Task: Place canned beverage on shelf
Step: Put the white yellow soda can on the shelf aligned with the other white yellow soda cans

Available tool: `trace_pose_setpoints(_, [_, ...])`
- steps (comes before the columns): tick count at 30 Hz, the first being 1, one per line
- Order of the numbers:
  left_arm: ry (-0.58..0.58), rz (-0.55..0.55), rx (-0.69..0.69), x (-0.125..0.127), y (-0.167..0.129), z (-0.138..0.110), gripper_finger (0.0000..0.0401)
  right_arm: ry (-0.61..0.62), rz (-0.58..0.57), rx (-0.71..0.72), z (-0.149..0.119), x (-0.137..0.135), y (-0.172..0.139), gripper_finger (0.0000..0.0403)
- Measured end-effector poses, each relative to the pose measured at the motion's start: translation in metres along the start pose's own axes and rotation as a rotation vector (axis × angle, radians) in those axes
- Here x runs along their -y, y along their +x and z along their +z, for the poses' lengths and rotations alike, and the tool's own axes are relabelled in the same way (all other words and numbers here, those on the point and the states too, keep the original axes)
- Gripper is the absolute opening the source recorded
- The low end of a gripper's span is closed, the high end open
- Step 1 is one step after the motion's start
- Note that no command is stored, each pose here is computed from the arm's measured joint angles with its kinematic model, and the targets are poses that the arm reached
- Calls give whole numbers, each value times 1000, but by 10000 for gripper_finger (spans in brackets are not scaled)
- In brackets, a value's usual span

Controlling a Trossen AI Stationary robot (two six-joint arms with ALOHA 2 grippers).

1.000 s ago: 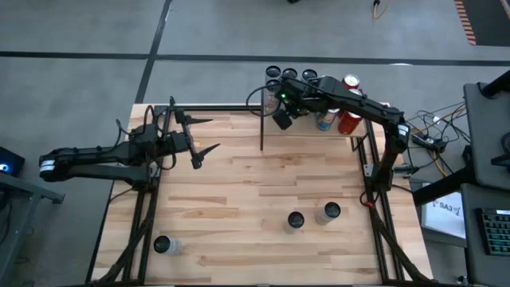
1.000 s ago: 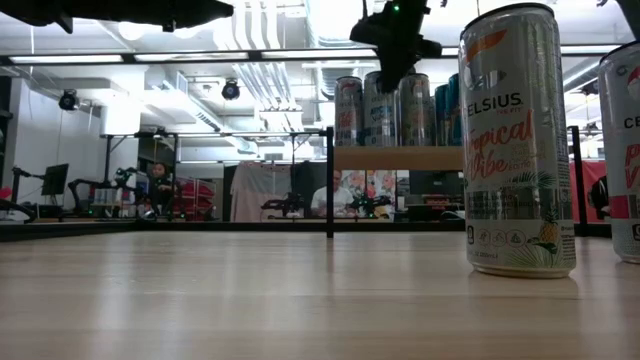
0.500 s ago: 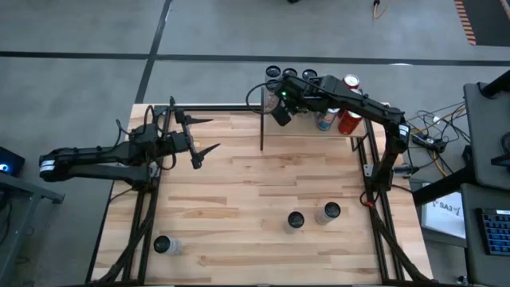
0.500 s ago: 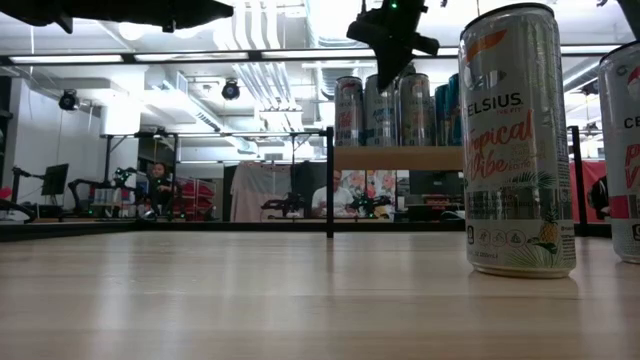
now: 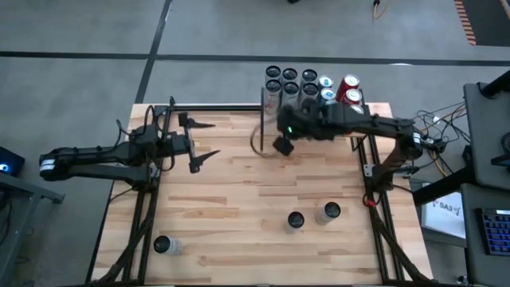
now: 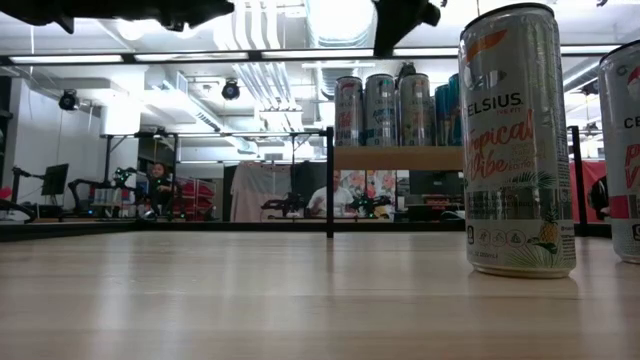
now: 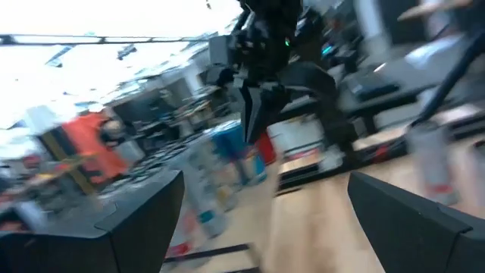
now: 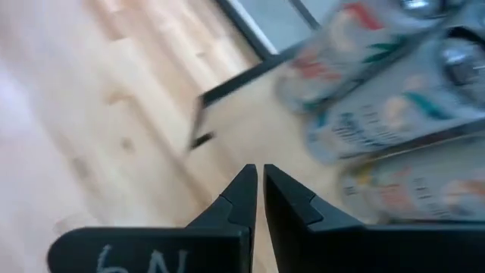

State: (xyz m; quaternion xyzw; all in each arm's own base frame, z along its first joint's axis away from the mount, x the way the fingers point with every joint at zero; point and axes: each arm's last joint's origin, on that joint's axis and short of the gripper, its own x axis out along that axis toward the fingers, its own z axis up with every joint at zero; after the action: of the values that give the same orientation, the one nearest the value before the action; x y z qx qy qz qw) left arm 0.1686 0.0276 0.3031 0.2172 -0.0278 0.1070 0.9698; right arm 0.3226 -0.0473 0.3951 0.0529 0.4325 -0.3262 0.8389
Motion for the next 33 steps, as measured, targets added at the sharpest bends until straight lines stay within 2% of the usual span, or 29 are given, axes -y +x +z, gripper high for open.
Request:
trace_pose_setpoints(6, [-217, -153, 46, 6, 0, 2, 356, -65, 106, 91, -41, -21, -17, 17])
trace_pose_setpoints(15, [-428, -268, -81, 27, 14, -11, 356, -127, 271, 311, -93, -47, -13, 17])
trace_pose_setpoints(22, [-506, -367, -204, 55, 30, -26, 356, -164, 317, 473, -107, -65, 12, 17])
trace_pose_setpoints(27, [-539, -380, -257, 63, 36, -32, 356, -139, 332, 520, -114, -72, 26, 17])
trace_pose_setpoints(33, [-592, -380, -302, 68, 40, -38, 356, -123, 339, 532, -114, -74, 28, 17])
